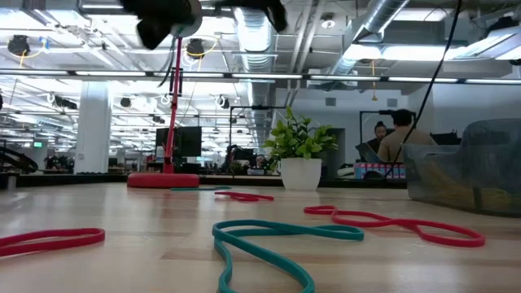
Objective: Pick and place items into bin
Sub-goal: Put the blue rubber band into the black bin
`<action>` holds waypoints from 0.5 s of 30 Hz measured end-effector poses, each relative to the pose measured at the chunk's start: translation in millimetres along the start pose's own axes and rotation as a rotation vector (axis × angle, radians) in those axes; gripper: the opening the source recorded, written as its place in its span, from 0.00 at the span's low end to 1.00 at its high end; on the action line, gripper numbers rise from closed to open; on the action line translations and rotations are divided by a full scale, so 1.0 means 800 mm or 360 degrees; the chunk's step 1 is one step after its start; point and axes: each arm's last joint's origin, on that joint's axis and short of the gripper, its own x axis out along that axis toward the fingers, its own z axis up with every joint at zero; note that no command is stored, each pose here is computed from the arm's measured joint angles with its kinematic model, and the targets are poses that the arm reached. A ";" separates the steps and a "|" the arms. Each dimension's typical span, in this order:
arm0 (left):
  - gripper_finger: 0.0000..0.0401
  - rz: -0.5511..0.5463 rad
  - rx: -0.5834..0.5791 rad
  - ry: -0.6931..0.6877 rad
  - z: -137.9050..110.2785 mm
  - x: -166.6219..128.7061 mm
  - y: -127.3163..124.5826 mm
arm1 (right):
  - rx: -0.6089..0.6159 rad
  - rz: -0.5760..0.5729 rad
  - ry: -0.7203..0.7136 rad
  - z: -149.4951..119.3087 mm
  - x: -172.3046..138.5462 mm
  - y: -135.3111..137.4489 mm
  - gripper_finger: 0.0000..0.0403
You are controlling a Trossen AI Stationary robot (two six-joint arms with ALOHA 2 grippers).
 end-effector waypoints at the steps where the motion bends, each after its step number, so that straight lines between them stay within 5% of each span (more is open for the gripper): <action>1: 0.00 -0.0009 -0.0007 -0.0027 0.003 0.002 0.001 | -0.0026 0.0017 -0.0029 0.002 0.001 0.001 0.30; 15: 0.00 -0.0016 -0.0015 0.0032 0.000 0.005 0.005 | 0.0161 -0.0117 0.0000 0.008 0.006 -0.037 0.30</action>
